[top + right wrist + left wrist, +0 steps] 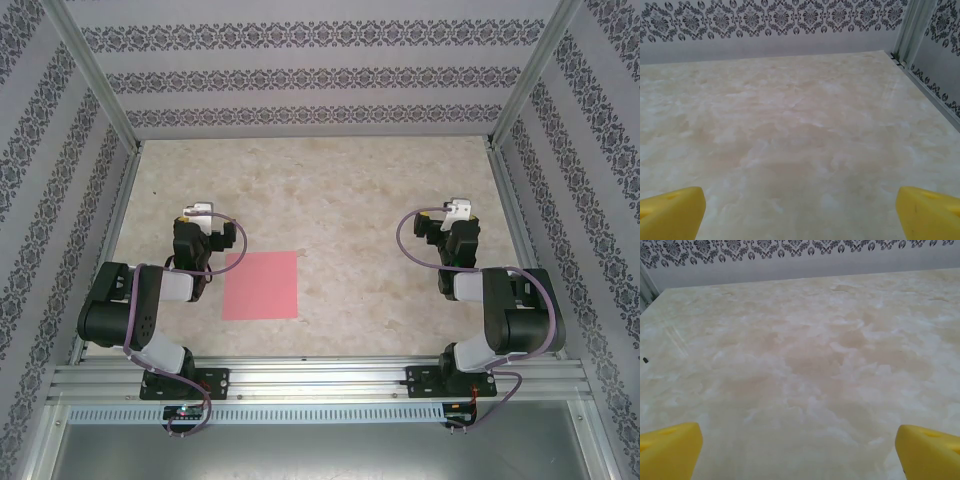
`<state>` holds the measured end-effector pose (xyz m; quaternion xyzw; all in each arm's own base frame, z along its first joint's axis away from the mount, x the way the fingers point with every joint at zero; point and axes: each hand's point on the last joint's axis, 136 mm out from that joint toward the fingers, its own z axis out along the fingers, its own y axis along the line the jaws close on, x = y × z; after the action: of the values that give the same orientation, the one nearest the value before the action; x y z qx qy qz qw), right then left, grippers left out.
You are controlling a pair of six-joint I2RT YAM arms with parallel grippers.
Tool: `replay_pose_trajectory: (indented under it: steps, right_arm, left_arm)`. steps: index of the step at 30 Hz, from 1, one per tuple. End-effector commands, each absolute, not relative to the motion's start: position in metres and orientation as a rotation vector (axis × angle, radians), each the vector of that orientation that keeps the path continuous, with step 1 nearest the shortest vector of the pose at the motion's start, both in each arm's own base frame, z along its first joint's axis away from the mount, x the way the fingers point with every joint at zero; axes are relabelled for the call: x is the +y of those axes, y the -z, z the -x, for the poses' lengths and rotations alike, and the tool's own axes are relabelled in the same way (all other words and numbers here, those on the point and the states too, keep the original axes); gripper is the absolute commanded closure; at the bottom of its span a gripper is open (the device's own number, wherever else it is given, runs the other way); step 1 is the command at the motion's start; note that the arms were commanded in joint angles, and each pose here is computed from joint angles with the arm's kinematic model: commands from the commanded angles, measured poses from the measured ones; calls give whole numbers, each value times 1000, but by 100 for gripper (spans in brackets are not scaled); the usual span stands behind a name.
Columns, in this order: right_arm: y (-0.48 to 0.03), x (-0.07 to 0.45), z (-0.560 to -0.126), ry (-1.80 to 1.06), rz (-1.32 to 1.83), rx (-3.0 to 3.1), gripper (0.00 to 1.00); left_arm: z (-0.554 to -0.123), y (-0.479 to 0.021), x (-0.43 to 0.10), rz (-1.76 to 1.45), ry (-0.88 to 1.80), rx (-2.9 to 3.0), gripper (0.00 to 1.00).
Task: Fold a paper plane with a square sheet of paper (fold left side to right side)
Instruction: Pick up the square sheet of paper from the center of the table.
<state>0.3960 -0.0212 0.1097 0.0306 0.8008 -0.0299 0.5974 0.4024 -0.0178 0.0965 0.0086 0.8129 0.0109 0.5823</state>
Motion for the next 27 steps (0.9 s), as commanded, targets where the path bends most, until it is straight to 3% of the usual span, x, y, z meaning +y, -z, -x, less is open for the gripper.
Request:
replay_pose_trajectory:
  steps: [1,20,24,27]
  right_arm:
    - [-127,-21,-402,49,-73,1800,2]
    - [-127,-21,-402,41,-77,1802,2]
    - [-143,-29,-401,71,-126,1832,2]
    - [-161,-31,-395,55,-186,1910,2]
  left_arm:
    - [-406,-103,-22,-72,-21,1885,0]
    - [-407,-105,-22,-81,-16,1894,0]
    - [-406,-135,-7,25,-72,1947,0]
    - [-398,-171,-11,143,40,1947,0]
